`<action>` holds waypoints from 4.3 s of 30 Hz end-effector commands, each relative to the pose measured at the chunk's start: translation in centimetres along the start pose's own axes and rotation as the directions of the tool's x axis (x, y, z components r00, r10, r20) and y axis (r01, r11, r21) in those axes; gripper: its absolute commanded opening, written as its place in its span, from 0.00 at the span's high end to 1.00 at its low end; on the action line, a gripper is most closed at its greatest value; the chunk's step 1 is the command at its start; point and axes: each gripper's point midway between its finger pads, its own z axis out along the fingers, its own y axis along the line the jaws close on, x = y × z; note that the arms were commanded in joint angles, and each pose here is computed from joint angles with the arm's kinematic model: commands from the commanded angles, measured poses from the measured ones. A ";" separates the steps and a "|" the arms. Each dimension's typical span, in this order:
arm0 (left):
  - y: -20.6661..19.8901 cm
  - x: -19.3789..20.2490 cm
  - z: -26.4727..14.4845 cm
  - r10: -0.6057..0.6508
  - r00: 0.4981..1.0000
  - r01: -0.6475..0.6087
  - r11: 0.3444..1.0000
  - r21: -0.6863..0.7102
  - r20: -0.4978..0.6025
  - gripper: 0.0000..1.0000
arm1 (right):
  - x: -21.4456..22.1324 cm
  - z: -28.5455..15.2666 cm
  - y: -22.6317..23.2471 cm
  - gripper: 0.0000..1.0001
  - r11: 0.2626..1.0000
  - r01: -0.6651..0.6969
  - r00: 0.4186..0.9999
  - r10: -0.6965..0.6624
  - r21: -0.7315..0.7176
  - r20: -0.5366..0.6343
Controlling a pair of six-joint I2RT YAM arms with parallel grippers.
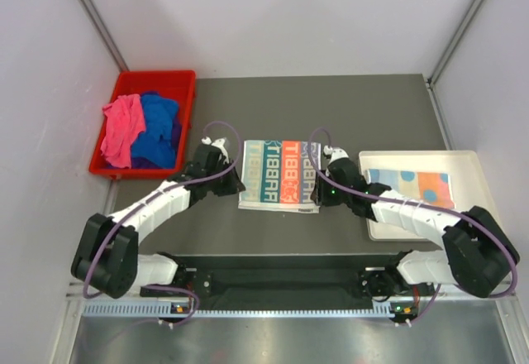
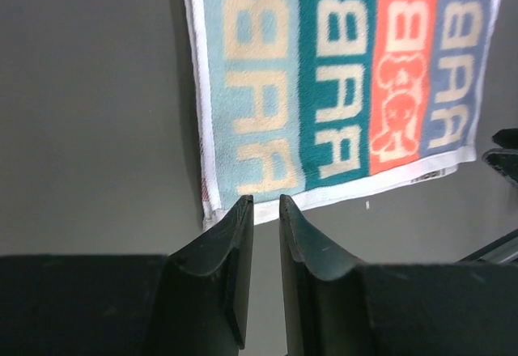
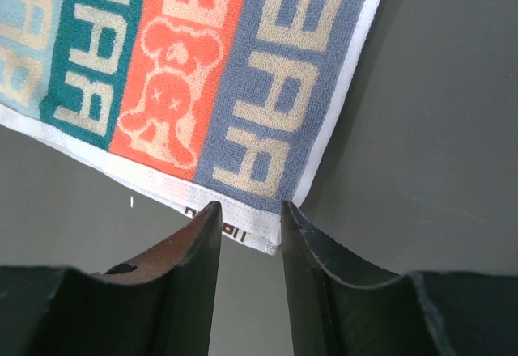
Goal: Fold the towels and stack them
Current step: Fold the towel
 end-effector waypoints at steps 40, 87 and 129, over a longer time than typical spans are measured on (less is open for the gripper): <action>5.7 7.3 0.6 -0.136 0.986 0.108 0.959 -0.261 -0.093 0.85 | 6.3 -0.5 -1.1 0.88 0.998 0.009 0.995 -0.003 0.057 -0.098; 2.2 -12.2 13.9 0.114 0.982 -0.085 0.978 -0.192 0.148 0.96 | -14.0 18.3 8.3 1.00 0.915 -0.216 0.971 0.238 -0.342 0.021; 3.1 -16.9 10.7 0.136 0.961 -0.077 0.968 -0.240 0.242 0.66 | -16.3 10.0 -6.9 0.96 0.953 -0.258 0.947 0.282 -0.160 0.153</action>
